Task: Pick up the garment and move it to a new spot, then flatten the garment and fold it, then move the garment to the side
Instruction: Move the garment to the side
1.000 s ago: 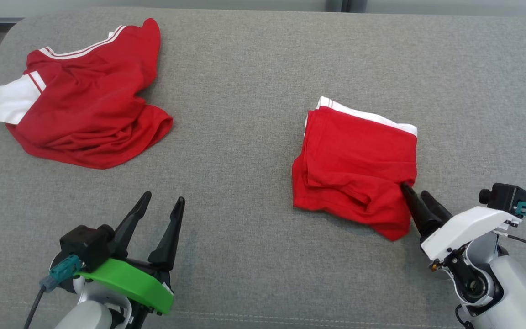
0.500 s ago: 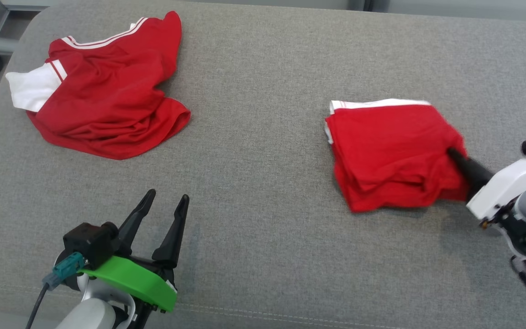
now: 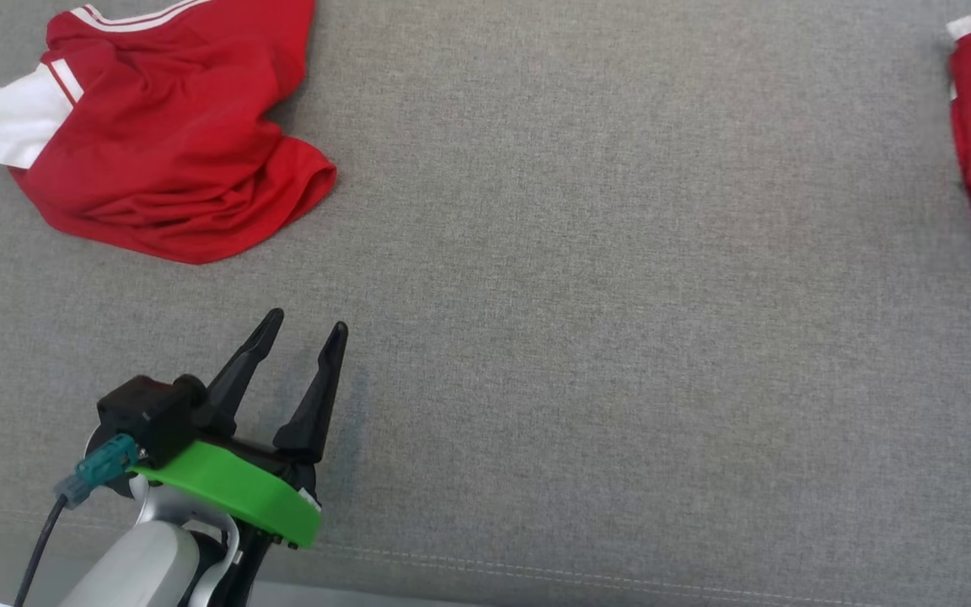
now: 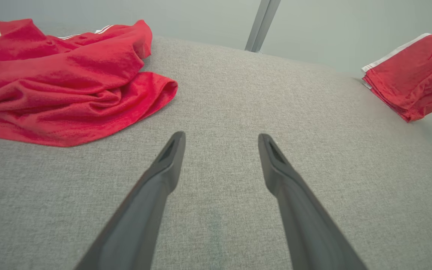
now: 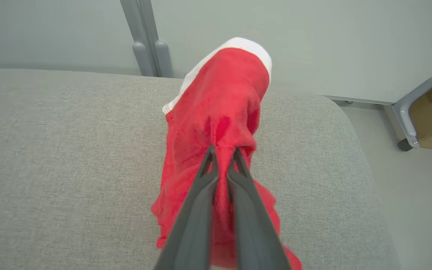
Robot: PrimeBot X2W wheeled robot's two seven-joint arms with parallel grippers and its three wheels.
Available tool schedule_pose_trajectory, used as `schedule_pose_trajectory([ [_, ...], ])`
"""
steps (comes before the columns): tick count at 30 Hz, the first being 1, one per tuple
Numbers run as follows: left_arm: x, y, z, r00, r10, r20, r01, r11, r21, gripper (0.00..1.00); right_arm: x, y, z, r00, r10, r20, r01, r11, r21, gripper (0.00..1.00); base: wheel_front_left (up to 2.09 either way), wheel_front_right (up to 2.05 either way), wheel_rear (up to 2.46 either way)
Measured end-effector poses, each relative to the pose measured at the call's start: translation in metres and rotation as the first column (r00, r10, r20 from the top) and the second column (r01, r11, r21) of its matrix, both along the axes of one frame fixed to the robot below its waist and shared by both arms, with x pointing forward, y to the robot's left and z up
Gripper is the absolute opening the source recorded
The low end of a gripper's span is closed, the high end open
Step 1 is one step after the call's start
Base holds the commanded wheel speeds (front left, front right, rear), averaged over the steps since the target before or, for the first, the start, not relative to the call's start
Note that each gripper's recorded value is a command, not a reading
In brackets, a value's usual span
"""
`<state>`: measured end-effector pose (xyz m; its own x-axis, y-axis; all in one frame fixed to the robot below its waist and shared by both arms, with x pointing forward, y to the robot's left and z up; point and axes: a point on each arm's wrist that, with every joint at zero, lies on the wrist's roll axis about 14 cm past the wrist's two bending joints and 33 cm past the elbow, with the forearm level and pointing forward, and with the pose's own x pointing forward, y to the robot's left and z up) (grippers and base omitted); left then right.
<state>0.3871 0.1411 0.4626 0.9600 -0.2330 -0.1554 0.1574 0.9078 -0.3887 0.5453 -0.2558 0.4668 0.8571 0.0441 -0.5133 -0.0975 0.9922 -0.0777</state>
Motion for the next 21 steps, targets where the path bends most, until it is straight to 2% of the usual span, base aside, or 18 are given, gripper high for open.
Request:
schedule_pose_trajectory([
  [4,0.011,-0.005,-0.003,1.0,-0.013,-0.004,0.013,1.0,-0.014,1.0,0.005,-0.026,-0.017,0.997,-0.036,-0.067,0.029,0.995,-0.098,0.0,0.0,0.0,0.0],
  [9,0.025,-0.005,-0.011,1.0,-0.012,-0.014,0.012,1.0,-0.022,1.0,0.009,-0.032,-0.047,0.99,-0.066,-0.127,0.053,0.993,-0.101,0.0,0.0,0.0,0.0],
  [12,0.027,-0.002,-0.021,0.999,0.003,-0.037,-0.003,1.0,-0.018,1.0,0.011,-0.015,-0.062,0.989,-0.05,-0.141,0.043,0.998,-0.054,0.0,0.0,0.0,0.0],
  [15,0.027,-0.001,-0.024,0.999,0.004,-0.045,-0.005,1.0,-0.012,1.0,0.012,-0.002,-0.063,0.99,-0.034,-0.136,0.03,0.999,-0.025,0.0,0.0,0.0,0.0],
  [21,0.029,-0.007,-0.02,0.999,-0.014,-0.028,0.014,1.0,-0.02,1.0,0.012,-0.013,-0.044,0.994,-0.054,-0.098,0.051,0.998,-0.036,0.0,0.0,0.0,0.0],
])
